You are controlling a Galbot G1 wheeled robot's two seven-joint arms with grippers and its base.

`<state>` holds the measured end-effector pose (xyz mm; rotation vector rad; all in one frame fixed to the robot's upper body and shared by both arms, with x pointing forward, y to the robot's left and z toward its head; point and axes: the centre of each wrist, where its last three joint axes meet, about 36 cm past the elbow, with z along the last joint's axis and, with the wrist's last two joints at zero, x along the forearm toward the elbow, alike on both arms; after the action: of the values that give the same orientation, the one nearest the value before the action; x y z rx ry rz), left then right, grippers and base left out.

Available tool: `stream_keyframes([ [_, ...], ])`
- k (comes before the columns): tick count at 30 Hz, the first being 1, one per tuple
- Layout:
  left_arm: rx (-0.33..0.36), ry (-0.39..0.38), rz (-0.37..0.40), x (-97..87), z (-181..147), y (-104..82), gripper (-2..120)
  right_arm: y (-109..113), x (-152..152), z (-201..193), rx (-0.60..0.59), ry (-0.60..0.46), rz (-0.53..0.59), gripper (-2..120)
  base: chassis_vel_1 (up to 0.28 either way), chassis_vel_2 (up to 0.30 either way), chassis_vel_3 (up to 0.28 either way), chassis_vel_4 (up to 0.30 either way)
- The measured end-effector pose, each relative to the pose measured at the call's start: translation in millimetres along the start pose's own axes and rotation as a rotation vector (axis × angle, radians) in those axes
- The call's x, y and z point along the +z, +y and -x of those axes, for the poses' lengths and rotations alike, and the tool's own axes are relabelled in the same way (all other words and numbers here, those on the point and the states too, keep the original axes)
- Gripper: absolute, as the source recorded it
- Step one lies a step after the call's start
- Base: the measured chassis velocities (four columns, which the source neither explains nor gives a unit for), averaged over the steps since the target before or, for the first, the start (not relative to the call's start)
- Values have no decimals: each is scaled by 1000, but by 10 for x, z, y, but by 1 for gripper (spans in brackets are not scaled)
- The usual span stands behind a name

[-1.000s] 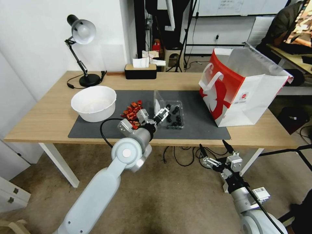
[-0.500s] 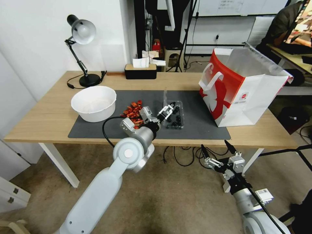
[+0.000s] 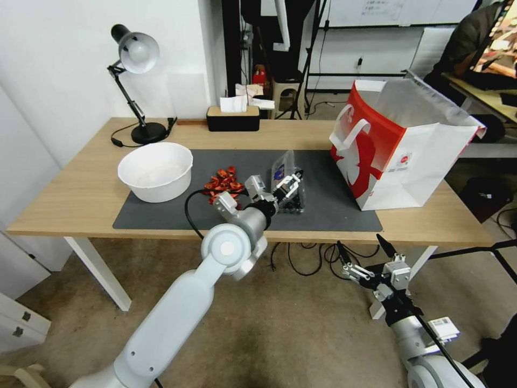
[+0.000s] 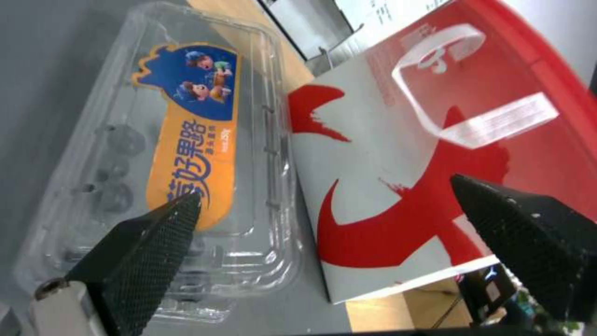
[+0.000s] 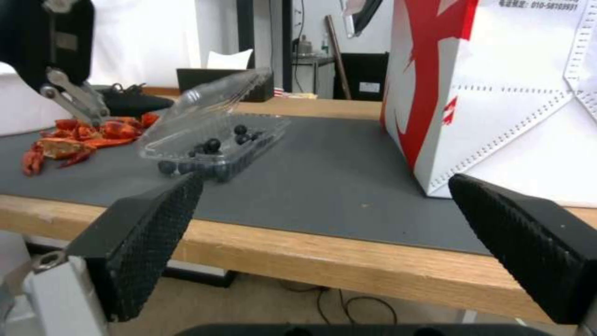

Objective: Close the disposable takeout box, then place it into the delivery bag.

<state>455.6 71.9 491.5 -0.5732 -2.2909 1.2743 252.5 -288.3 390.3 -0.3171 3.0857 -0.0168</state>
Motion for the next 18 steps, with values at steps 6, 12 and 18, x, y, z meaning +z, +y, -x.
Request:
stream_keyframes([
  [6, -8, 19, 21, 24, 90, -47, 100, -23, -6, -15, 3, 2, -7, 100, 0, 0, 0, 0],
  [12, -24, 41, 41, 49, 155, -50, 94, -31, -8, -14, 3, 1, -8, 100, 0, 0, 0, 0],
  [18, -71, 51, 52, 49, 246, -3, 71, -14, 14, -4, 1, 3, -4, 100, 0, 0, 0, 0],
])
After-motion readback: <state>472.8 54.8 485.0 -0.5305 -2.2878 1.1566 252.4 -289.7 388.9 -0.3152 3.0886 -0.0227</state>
